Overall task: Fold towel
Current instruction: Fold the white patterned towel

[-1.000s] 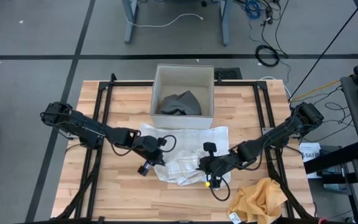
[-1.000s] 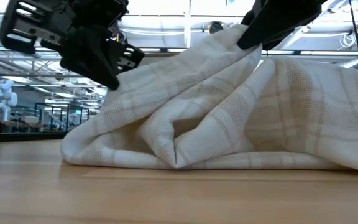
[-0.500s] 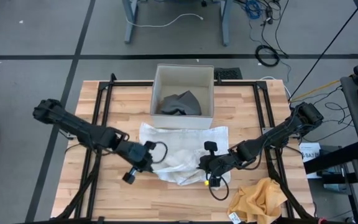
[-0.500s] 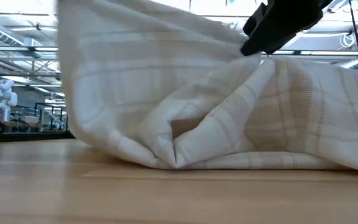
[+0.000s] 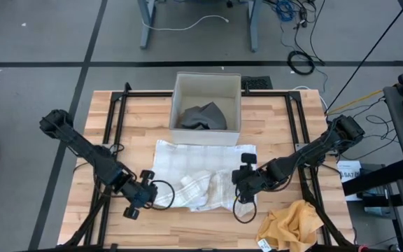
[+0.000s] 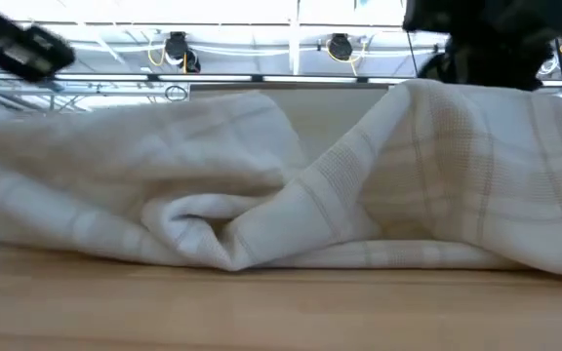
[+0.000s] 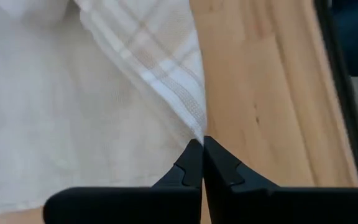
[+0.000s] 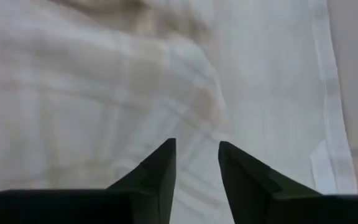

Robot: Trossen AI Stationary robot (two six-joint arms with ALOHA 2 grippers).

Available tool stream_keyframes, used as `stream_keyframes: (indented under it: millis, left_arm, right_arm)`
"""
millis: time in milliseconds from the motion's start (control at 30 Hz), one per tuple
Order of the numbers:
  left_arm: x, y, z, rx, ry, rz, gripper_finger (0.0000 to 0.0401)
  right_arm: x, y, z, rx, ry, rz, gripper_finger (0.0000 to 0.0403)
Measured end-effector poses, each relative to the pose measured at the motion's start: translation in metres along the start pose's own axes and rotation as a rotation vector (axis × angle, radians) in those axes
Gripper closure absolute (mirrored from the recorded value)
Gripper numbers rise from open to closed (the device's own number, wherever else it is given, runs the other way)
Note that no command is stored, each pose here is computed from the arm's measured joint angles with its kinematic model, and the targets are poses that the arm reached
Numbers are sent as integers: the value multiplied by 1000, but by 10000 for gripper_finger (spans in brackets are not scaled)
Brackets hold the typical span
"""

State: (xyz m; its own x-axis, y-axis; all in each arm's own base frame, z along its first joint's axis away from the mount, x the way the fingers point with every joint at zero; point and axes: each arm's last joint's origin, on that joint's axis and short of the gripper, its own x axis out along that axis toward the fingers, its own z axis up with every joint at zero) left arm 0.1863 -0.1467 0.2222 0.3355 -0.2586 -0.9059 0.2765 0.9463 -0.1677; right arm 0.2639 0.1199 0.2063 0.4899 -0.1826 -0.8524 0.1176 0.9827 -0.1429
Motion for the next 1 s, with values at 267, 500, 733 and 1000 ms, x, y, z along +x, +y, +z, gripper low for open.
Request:
stream_keyframes:
  millis: [267, 500, 733, 1000]
  left_arm:
    - [29, 9, -30, -78, 72, 8, 401]
    - [43, 8, -50, -137, 124, -39, 401]
    - [50, 5, -53, -140, 70, -69, 401]
    - [50, 6, -54, -145, 78, -61, 401]
  right_arm:
    - [7, -1, -19, 84, 143, 56, 289]
    - [15, 3, -37, 125, 238, 141, 289]
    - [25, 15, -45, 142, 151, 282, 289]
    - [31, 14, -60, 177, 197, 284, 289]
